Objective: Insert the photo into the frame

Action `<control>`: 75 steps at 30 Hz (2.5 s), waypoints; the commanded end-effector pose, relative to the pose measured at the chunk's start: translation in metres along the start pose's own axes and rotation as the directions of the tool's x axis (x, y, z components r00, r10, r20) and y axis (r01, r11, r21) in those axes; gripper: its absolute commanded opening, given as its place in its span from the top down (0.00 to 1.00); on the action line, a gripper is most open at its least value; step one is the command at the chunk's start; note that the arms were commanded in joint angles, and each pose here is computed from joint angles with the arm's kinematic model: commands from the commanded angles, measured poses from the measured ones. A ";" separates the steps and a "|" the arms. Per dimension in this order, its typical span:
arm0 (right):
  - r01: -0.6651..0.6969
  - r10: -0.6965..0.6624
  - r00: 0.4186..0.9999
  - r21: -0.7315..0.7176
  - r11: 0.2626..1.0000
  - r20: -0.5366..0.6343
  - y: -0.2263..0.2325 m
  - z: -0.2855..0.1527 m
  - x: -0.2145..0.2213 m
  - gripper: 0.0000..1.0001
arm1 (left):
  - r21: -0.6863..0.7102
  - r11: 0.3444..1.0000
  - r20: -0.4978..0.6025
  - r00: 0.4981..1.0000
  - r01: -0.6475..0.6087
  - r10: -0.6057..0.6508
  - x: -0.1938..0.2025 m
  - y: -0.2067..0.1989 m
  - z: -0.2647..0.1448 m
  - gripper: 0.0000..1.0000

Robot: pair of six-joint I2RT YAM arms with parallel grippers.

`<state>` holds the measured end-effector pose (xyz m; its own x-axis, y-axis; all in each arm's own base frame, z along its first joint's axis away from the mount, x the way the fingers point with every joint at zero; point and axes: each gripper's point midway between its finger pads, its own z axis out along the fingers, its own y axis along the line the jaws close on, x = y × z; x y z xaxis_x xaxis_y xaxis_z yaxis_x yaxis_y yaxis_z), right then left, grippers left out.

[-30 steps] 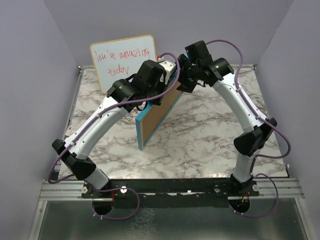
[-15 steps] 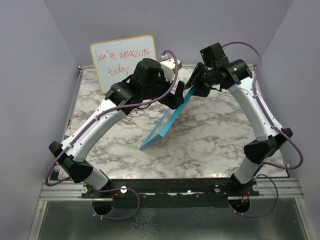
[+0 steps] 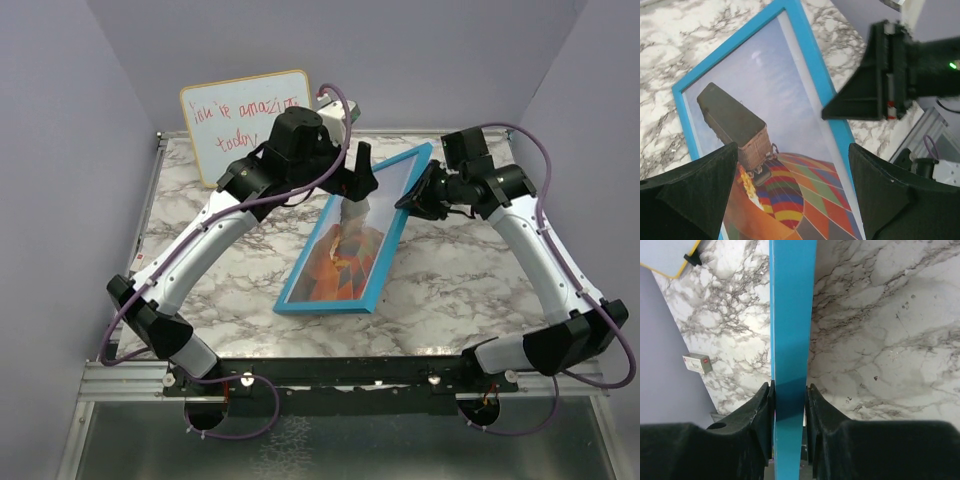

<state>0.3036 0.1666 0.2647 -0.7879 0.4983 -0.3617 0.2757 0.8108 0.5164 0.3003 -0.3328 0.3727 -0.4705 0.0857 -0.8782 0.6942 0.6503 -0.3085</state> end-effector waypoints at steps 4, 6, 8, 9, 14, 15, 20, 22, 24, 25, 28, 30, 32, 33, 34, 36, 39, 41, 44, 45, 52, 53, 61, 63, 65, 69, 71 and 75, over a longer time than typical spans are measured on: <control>0.261 -0.242 0.963 -0.199 0.945 0.116 -0.005 0.013 -0.006 0.82 | -0.324 0.904 -0.088 0.943 0.278 -0.321 0.076 0.108 0.028 0.09; 0.278 -0.258 0.959 -0.223 0.934 0.116 -0.020 0.026 -0.005 0.83 | -0.384 0.869 -0.136 0.912 0.311 -0.387 0.111 0.134 0.029 0.09; 0.279 -0.260 0.960 -0.252 0.927 0.107 -0.034 0.038 -0.002 0.83 | -0.436 0.848 -0.189 0.891 0.301 -0.414 0.144 0.153 0.029 0.08; 0.279 -0.260 0.960 -0.267 0.922 0.108 -0.040 0.043 -0.001 0.83 | -0.460 0.840 -0.207 0.885 0.287 -0.416 0.157 0.161 0.028 0.08; 0.259 -0.245 0.966 -0.314 0.914 0.083 -0.069 0.068 0.004 0.81 | -0.563 0.789 -0.271 0.846 0.247 -0.459 0.209 0.192 0.024 0.07; 0.242 -0.230 0.970 -0.310 0.920 0.073 -0.077 0.073 0.003 0.80 | -0.584 0.774 -0.277 0.837 0.243 -0.472 0.218 0.198 0.023 0.08; 0.163 -0.151 0.986 -0.301 0.940 0.064 -0.114 0.095 -0.003 0.77 | -0.646 0.728 -0.284 0.812 0.230 -0.510 0.248 0.217 0.020 0.08; 0.162 -0.147 0.986 -0.290 0.943 0.074 -0.121 0.100 -0.005 0.75 | -0.654 0.719 -0.276 0.810 0.236 -0.518 0.252 0.223 0.018 0.08; 0.166 -0.146 0.985 -0.284 0.944 0.089 -0.128 0.108 -0.005 0.73 | -0.654 0.718 -0.281 0.805 0.238 -0.523 0.258 0.227 0.018 0.08; 0.172 -0.150 0.984 -0.291 0.941 0.095 -0.130 0.112 -0.004 0.72 | -0.650 0.721 -0.288 0.800 0.240 -0.526 0.261 0.228 0.019 0.08; 0.170 -0.147 0.984 -0.307 0.937 0.097 -0.135 0.123 -0.003 0.72 | -0.578 0.762 -0.327 0.772 0.292 -0.544 0.271 0.220 0.029 0.08; 0.161 -0.136 0.986 -0.310 0.937 0.099 -0.137 0.127 -0.005 0.71 | -0.543 0.776 -0.343 0.758 0.322 -0.555 0.277 0.217 0.035 0.08; 0.157 -0.129 0.986 -0.308 0.938 0.109 -0.139 0.130 -0.010 0.69 | -0.540 0.772 -0.356 0.741 0.335 -0.570 0.286 0.220 0.039 0.08; 0.153 -0.125 0.986 -0.301 0.941 0.112 -0.141 0.132 -0.012 0.68 | -0.536 0.770 -0.362 0.730 0.345 -0.579 0.290 0.221 0.040 0.08; 0.144 -0.118 0.987 -0.293 0.945 0.106 -0.144 0.135 -0.012 0.67 | -0.531 0.769 -0.369 0.719 0.357 -0.589 0.294 0.222 0.042 0.10; 0.146 -0.118 0.987 -0.288 0.947 0.113 -0.149 0.141 -0.015 0.64 | -0.518 0.767 -0.377 0.703 0.380 -0.603 0.299 0.223 0.045 0.12; 0.122 -0.099 0.990 -0.264 0.957 0.099 -0.158 0.151 -0.013 0.57 | -0.499 0.765 -0.387 0.685 0.408 -0.617 0.303 0.224 0.048 0.15; 0.103 -0.084 0.992 -0.239 0.966 0.090 -0.165 0.157 -0.012 0.54 | -0.482 0.766 -0.395 0.675 0.426 -0.624 0.304 0.223 0.049 0.18; 0.075 -0.061 0.995 -0.192 0.978 0.080 -0.176 0.164 -0.012 0.45 | -0.456 0.768 -0.403 0.665 0.450 -0.629 0.304 0.222 0.051 0.20; 0.070 -0.057 0.995 -0.181 0.981 0.076 -0.178 0.166 -0.012 0.44 | -0.451 0.768 -0.405 0.663 0.455 -0.630 0.304 0.222 0.051 0.21; -0.014 0.019 0.996 -0.054 0.998 0.086 -0.194 0.163 -0.020 0.43 | -0.467 0.759 -0.372 0.678 0.454 -0.634 0.294 0.230 0.046 0.23; -0.028 0.030 0.995 -0.021 0.999 0.098 -0.197 0.160 -0.023 0.43 | -0.483 0.754 -0.358 0.686 0.444 -0.633 0.290 0.234 0.043 0.23; -0.122 0.086 0.971 0.155 0.980 0.222 -0.208 0.104 -0.036 0.43 | -0.590 0.730 -0.214 0.805 0.345 -0.553 0.238 0.250 0.009 0.16; -0.137 0.091 0.963 0.171 0.976 0.254 -0.207 0.084 -0.035 0.43 | -0.600 0.728 -0.195 0.822 0.332 -0.535 0.221 0.248 -0.001 0.12; -0.117 0.067 0.955 0.158 0.981 0.289 -0.199 0.061 -0.036 0.43 | -0.600 0.730 -0.173 0.838 0.327 -0.518 0.202 0.242 -0.011 0.03; -0.073 0.028 0.917 0.098 0.993 0.397 -0.177 0.014 -0.042 0.40 | -0.578 0.749 -0.089 0.888 0.324 -0.452 0.161 0.229 -0.034 0.01; -0.053 0.007 0.891 0.090 0.995 0.454 -0.171 -0.010 -0.044 0.29 | -0.595 0.741 -0.030 0.913 0.312 -0.408 0.143 0.226 -0.052 0.01; -0.008 -0.055 0.811 0.105 0.994 0.582 -0.163 -0.060 -0.051 0.14 | -0.687 0.650 0.148 0.938 0.325 -0.312 0.112 0.229 -0.103 0.01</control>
<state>0.2899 0.0097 0.2181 -0.4092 0.5802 -0.7042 0.2965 0.8144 0.4987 0.3613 -0.1420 0.1936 -0.7333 -0.1745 -0.6571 0.0581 0.9469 -0.3163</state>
